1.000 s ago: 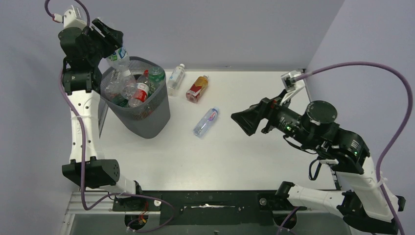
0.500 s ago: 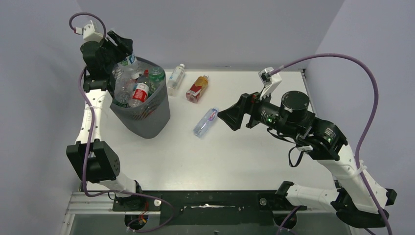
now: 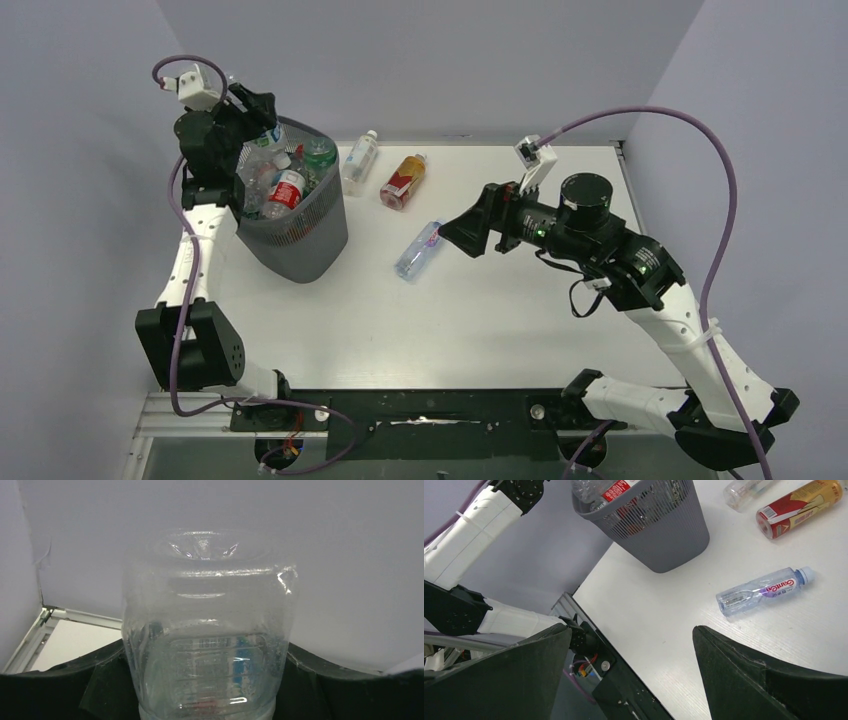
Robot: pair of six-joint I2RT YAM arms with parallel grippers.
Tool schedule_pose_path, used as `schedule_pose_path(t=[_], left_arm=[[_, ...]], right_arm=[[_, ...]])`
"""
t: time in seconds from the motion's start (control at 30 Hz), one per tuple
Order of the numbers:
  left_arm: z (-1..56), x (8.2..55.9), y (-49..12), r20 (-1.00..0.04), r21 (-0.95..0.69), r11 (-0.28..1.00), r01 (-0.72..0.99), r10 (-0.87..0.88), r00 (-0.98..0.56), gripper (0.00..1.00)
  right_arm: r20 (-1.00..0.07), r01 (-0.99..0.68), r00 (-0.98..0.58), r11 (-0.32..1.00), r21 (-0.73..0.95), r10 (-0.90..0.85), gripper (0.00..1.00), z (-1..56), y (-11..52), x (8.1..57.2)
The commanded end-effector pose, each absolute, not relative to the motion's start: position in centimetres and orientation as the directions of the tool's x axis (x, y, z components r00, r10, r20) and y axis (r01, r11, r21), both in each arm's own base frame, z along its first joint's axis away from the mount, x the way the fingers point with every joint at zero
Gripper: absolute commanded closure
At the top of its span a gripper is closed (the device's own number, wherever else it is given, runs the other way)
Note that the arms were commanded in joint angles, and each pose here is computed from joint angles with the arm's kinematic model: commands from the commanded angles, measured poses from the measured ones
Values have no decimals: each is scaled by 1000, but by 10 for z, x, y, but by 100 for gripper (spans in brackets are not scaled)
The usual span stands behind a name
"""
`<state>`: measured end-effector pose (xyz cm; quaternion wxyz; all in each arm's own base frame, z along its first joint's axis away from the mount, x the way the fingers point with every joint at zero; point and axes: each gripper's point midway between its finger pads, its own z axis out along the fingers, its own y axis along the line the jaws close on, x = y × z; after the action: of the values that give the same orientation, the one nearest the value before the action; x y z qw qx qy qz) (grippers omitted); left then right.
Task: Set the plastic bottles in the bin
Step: Place the plastic bottle in the trash bin.
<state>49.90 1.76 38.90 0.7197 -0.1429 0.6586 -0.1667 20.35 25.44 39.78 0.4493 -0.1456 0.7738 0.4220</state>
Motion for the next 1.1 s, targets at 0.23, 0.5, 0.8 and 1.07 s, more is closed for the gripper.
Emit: schedule_pose_path(t=[0.23,0.5,0.8,1.07], left_arm=[[441,484,24,-889,-278,955,101,-295,350,30],[446,490,27,-852,-280,953,119,-304,426,29],[443,499,30,-863,-239,967,92,-255,436,29],[441,475,11,-902,-231,960,157,-272,335,28]], right_arm=[[-811,-628,-558,548,552,178,2,404,262,201],[-791,-613,-594,553,564,149,2,395,268,205],[-772,-597,-621,558,577,134,2,382,271,206],[-762,-598,-635,545,588,126,2,373,276,209]])
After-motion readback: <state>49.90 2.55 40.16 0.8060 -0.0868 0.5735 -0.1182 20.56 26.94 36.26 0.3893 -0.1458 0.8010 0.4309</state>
